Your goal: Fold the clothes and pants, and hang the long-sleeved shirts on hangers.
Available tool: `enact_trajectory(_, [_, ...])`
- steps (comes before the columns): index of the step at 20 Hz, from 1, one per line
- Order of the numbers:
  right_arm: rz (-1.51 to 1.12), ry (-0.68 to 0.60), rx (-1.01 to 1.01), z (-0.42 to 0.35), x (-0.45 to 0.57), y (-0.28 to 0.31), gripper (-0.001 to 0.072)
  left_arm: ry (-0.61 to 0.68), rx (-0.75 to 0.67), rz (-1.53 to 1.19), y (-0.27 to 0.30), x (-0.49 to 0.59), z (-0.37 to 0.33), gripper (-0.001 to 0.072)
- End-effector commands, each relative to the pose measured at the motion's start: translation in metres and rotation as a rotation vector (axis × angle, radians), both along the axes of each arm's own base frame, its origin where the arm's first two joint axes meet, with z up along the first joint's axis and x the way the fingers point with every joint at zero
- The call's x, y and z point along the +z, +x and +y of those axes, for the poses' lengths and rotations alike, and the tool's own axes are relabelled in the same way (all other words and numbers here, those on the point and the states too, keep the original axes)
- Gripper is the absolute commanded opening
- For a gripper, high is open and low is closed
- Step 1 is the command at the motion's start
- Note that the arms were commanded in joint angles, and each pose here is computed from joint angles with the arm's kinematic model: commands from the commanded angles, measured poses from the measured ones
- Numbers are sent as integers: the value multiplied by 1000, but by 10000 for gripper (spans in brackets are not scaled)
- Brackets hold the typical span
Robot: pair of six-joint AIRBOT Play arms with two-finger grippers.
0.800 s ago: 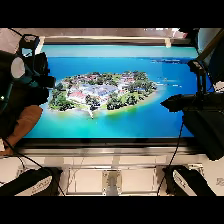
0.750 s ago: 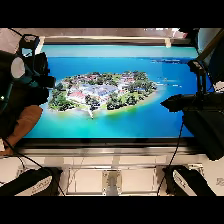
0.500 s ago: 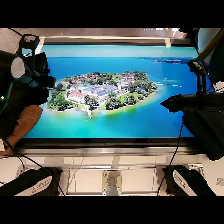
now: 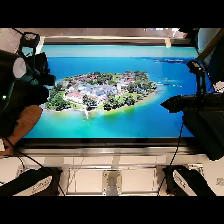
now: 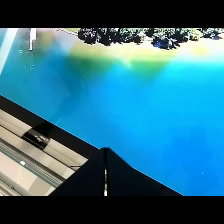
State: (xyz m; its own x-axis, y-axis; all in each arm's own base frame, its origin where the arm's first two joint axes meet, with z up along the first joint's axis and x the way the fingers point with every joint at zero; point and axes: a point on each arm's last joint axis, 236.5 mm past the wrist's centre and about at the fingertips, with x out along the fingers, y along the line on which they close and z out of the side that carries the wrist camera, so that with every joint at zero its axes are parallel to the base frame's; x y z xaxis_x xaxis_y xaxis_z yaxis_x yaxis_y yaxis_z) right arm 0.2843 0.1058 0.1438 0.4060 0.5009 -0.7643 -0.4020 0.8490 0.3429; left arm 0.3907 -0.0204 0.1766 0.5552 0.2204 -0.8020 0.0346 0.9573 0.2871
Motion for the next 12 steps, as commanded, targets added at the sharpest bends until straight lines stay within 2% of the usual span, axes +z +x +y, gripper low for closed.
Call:
enact_trajectory(1, [-2,-1,2,0,0,0,31,123,-22,-87,25,14,18,25])
enact_trajectory(3, [-12,-1,-5,0,1,3,31,192,-21,-120,38,19,34,55])
enact_trajectory(4, [-22,0,-11,-1,2,5,31,220,24,-122,41,19,52,306])
enact_trajectory(5, [-33,1,-17,-1,3,8,31,233,91,-114,39,18,75,508])
enact_trajectory(7, [-50,-1,-28,-3,5,12,31,223,270,-81,23,12,134,524])
enact_trajectory(9, [-59,-4,-34,-4,6,15,31,173,512,-67,-9,7,201,524])
enact_trajectory(12, [-70,-11,-43,-6,6,17,31,-22,789,-12,-67,-25,269,524])
